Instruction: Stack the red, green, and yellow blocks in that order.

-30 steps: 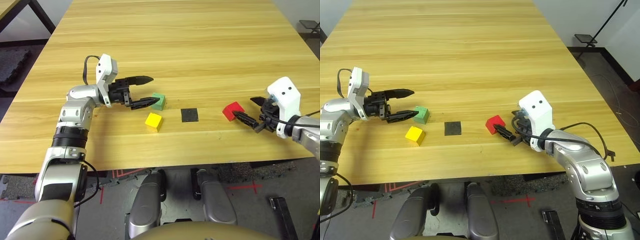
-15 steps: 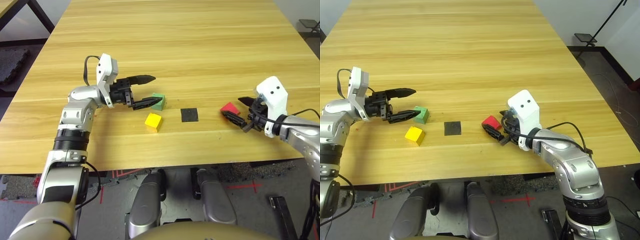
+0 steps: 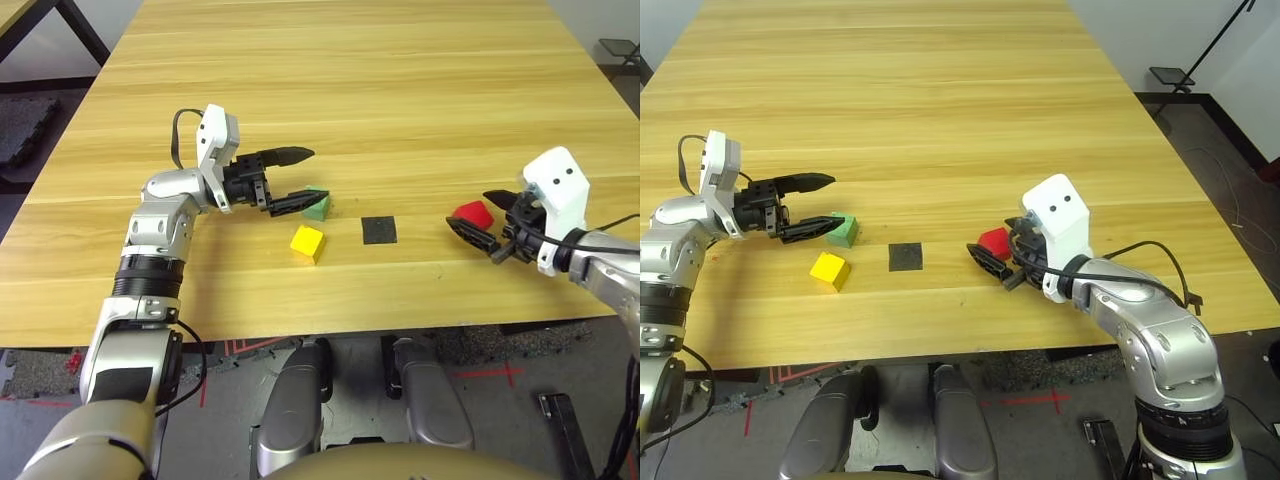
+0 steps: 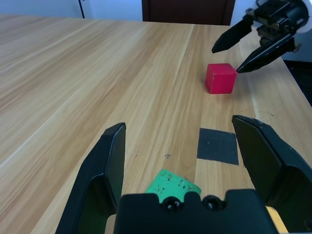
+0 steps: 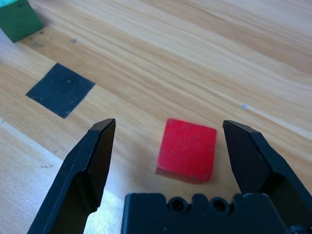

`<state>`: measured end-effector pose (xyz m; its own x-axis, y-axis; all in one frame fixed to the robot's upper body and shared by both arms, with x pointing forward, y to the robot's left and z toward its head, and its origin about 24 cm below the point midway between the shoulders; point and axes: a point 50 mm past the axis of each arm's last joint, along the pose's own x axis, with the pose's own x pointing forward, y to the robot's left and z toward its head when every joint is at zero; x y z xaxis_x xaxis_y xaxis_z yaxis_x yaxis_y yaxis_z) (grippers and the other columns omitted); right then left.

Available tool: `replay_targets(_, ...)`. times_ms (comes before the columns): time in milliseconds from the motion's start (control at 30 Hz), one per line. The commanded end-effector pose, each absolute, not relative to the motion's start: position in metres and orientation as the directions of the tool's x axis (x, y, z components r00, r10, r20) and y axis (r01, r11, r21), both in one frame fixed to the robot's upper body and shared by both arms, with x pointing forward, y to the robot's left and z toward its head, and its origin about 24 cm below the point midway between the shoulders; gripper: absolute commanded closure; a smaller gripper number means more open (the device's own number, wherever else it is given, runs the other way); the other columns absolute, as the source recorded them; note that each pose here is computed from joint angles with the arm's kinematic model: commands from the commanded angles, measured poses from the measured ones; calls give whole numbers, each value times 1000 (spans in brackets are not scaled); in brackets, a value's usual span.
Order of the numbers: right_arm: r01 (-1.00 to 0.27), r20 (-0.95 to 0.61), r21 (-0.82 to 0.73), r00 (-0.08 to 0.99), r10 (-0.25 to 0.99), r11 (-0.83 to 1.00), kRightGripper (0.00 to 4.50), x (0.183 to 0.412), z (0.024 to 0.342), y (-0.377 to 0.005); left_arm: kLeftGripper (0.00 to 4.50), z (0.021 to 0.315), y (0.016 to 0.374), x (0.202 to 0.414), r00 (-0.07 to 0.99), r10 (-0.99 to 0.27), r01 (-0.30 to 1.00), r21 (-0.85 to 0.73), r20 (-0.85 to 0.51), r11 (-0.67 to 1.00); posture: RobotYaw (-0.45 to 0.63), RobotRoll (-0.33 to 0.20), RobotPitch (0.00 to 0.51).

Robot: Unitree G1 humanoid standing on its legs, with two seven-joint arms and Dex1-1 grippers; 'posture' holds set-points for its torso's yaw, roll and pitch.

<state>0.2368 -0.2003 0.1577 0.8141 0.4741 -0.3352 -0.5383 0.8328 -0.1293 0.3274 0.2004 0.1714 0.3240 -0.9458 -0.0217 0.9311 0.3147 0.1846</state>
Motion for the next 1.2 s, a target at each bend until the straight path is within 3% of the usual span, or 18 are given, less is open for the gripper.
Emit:
replay_targets(33, -530, -351, -112, 813, 465, 841, 54, 230, 149, -198, 47, 169, 199, 329, 319, -947, 933, 189, -32, 308, 92, -108, 200)
replay_targets(433, -465, -365, -152, 846, 388, 872, 54, 232, 135, -215, 47, 171, 193, 327, 278, -961, 944, 189, -16, 270, 81, -102, 198)
replay_targets(800, -474, -358, -154, 845, 398, 867, 54, 239, 130, -216, 47, 168, 190, 326, 277, -961, 946, 181, -13, 270, 80, -100, 196)
replay_targets(933, -486, -355, -133, 837, 416, 864, 922, 241, 127, -212, 0, 169, 191, 327, 282, -959, 944, 185, -14, 274, 84, -97, 197)
replay_targets(1067, -490, -351, -131, 836, 422, 862, 2350, 242, 127, -209, 0, 168, 191, 326, 286, -958, 942, 186, -15, 278, 90, -94, 201)
replay_targets(1200, -496, -343, -141, 836, 427, 857, 2477, 245, 130, -208, 0, 168, 190, 326, 288, -958, 942, 182, -15, 280, 93, -93, 205)
